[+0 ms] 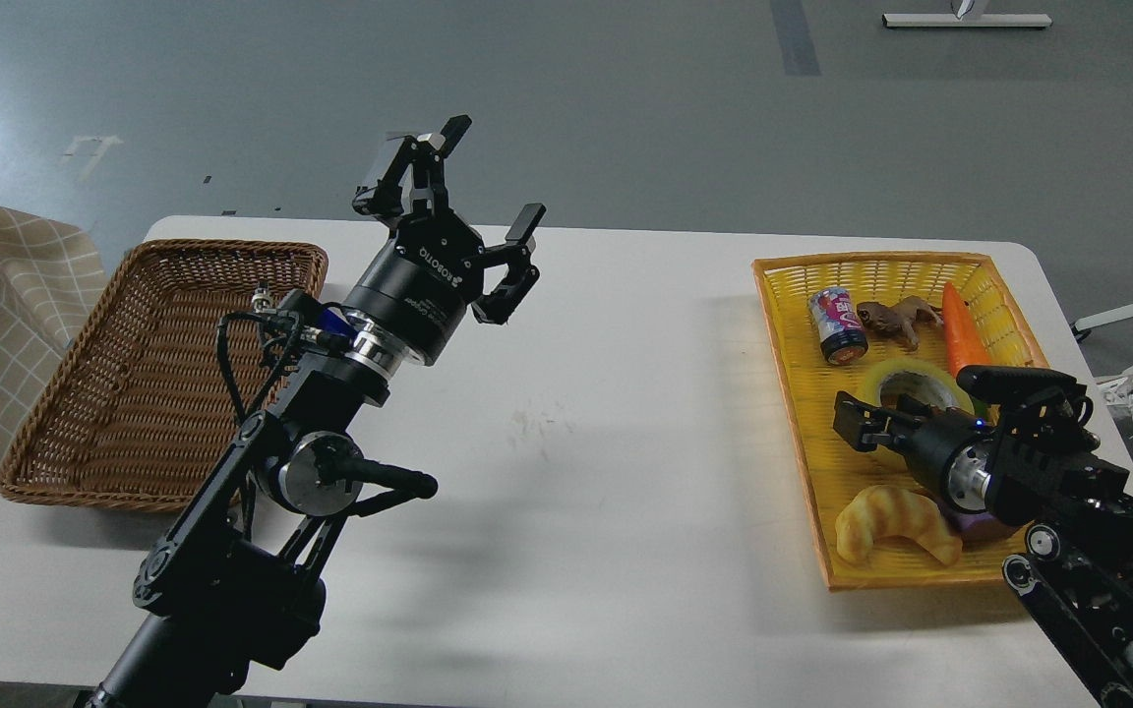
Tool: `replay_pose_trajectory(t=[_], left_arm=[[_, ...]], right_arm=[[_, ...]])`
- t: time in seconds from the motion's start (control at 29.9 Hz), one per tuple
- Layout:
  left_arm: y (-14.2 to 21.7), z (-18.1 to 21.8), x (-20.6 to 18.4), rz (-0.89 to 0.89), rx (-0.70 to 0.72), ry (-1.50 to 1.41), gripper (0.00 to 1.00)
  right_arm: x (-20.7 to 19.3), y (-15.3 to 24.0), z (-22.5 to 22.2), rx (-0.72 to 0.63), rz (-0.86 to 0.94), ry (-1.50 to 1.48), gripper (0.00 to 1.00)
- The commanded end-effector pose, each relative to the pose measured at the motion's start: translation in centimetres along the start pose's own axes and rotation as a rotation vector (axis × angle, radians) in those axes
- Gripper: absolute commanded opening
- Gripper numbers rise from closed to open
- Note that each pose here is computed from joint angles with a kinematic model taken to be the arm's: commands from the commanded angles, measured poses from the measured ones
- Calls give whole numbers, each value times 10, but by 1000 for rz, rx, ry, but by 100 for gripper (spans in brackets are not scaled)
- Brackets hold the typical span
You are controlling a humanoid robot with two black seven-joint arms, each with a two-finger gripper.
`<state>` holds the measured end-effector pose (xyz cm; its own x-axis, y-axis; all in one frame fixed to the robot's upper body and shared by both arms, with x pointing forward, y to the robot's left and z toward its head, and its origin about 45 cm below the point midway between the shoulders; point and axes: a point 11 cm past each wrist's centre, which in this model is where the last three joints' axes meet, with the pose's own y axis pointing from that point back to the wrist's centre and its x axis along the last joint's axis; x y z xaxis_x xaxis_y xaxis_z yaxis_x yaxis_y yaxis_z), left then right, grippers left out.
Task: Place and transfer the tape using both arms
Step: 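Reach the right gripper into the tray and grasp the tape roll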
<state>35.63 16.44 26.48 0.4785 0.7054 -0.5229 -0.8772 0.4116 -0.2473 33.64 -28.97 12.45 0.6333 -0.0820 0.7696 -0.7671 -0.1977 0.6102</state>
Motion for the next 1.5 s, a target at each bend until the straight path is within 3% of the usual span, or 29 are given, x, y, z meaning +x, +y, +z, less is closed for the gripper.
replay_pose_trajectory(t=[0.0, 0.2, 0.43, 0.84, 1.47], left_arm=[[0, 0, 1, 2, 0, 0, 100], [1, -1, 3, 8, 1, 2, 100], [1, -1, 4, 13, 3, 1, 100], [0, -1, 4, 11, 3, -3, 100], [0, 0, 6, 17, 0, -4, 100]], right_arm=[[-2, -2, -3, 5, -3, -9, 65], [-3, -3, -4, 7, -7, -10, 49], [-2, -3, -3, 5, -4, -12, 40], [1, 0, -9, 49, -30, -39, 16], [8, 12, -4, 81, -38, -24, 8]])
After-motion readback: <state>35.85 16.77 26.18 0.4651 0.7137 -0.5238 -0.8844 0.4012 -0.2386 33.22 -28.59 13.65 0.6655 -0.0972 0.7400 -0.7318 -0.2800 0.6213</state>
